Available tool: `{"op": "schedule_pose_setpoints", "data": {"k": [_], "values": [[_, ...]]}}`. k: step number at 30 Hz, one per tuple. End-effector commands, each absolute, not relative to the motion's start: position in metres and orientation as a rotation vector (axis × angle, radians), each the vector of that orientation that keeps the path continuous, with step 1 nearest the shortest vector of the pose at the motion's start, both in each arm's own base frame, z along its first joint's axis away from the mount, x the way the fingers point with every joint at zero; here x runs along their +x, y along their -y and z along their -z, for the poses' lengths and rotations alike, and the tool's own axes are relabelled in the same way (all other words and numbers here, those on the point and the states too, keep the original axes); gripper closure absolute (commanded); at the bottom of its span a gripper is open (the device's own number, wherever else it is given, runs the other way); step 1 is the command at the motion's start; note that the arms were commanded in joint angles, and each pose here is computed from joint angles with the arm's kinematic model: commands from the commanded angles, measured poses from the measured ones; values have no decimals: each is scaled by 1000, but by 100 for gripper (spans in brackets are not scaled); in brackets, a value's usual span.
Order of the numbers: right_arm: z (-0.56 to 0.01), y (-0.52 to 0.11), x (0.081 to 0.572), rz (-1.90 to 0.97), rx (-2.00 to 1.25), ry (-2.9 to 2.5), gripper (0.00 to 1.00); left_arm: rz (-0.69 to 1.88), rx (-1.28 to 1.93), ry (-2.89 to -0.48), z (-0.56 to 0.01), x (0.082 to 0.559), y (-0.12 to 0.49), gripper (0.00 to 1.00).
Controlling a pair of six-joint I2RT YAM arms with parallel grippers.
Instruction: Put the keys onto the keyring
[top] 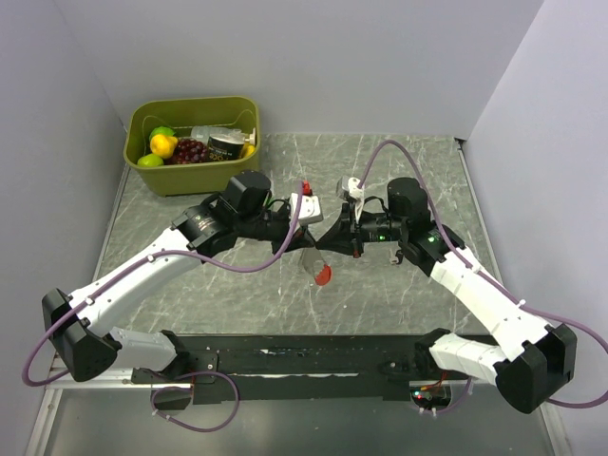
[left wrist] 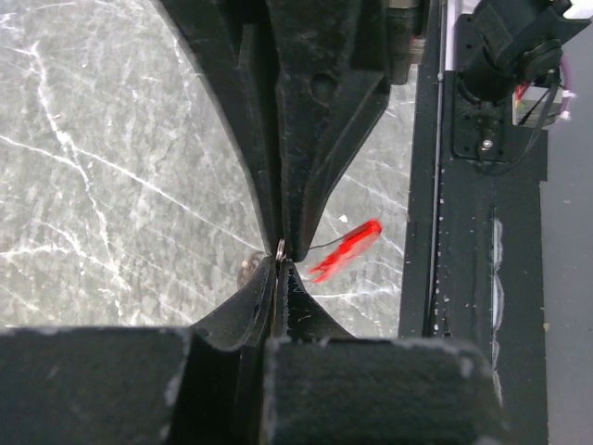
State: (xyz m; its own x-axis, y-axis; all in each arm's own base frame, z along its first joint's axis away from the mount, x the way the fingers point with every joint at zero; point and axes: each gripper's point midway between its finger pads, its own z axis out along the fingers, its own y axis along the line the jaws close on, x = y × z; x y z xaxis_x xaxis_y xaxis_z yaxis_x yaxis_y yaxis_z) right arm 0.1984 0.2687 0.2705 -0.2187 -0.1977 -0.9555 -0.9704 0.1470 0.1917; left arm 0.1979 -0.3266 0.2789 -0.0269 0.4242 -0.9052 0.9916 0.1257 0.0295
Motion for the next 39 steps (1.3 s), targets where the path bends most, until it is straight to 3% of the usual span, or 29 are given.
{"op": "schedule_pose_setpoints", "data": {"k": [1, 19, 20, 23, 27, 31, 39], "values": [[-294, -275, 201, -1145, -1148, -1503, 100, 884, 1405, -1475, -304, 200, 338, 99], [-302, -267, 184, -1101, -1209, -1394, 100, 838, 1407, -1461, -303, 201, 332, 99], [-303, -265, 182, -1090, -1221, -1381, 98, 835, 1409, -1463, -302, 200, 331, 99], [-303, -260, 180, -1052, -1233, -1370, 65, 823, 1406, -1465, -301, 202, 329, 99], [-307, -253, 179, -999, -1234, -1341, 45, 819, 1409, -1467, -298, 202, 329, 99], [-308, -251, 178, -993, -1230, -1308, 40, 824, 1410, -1454, -300, 201, 330, 99], [-300, -261, 188, -1049, -1210, -1355, 45, 843, 1413, -1440, -302, 199, 333, 99]]}}
